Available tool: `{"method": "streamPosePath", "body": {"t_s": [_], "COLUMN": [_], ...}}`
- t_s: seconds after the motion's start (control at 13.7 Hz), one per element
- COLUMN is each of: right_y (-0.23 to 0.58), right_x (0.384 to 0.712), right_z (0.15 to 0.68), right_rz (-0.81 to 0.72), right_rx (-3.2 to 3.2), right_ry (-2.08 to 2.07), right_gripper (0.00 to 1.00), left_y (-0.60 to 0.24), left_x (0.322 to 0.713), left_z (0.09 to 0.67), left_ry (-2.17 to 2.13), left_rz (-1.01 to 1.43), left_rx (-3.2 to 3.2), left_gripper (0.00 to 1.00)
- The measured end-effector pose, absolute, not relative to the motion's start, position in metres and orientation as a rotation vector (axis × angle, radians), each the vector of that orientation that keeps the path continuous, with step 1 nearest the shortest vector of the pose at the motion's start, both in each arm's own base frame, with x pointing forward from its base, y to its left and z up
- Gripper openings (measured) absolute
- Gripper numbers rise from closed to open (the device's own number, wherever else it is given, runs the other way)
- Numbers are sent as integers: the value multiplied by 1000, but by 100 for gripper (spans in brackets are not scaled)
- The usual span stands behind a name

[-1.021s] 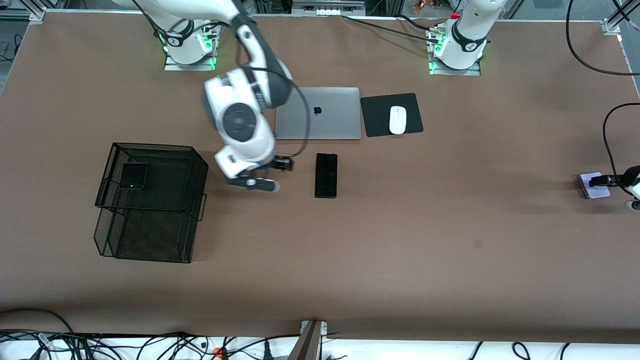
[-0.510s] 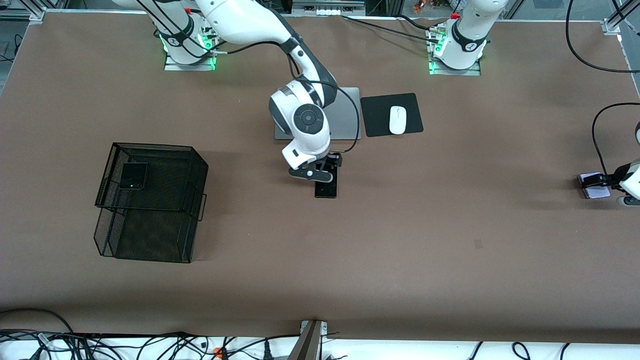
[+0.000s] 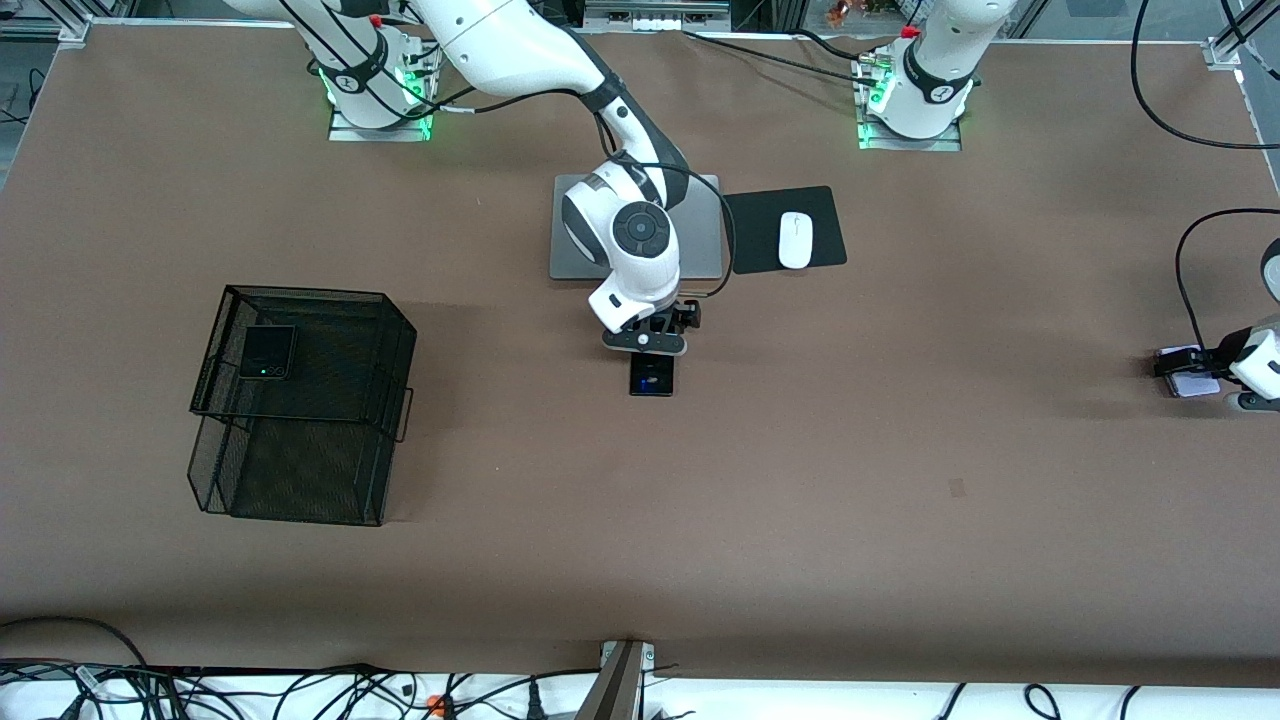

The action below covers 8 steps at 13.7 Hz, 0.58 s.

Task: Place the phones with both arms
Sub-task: 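Grasp the black phone with the right gripper while the left grasps the white phone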

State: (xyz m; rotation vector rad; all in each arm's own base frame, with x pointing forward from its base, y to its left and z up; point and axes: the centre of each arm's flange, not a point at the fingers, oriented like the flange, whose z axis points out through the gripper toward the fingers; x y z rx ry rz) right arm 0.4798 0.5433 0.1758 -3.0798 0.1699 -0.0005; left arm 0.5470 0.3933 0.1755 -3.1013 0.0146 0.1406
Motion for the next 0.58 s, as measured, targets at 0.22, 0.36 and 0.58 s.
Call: {"method": "streamPosePath", "body": {"t_s": [0.22,0.36,0.58], "right_y": [541,541,541], "right_x": [482,483,485], "right_z": [168,169,171], "right_rz": [-19,-27,-34], "right_rx": [-3084,-3085,-3082], "right_ry": [165,162,162], "right_gripper": [93,86,80], "left_y": [396,401,404], "left_x": [546,543,540], "left_z": [176,175,174], "left_ry": [8,-4,-13], "left_rz": [136,134,137], "left_rx": [-3098,-3097,-3098], "left_gripper": [100,100,100]}}
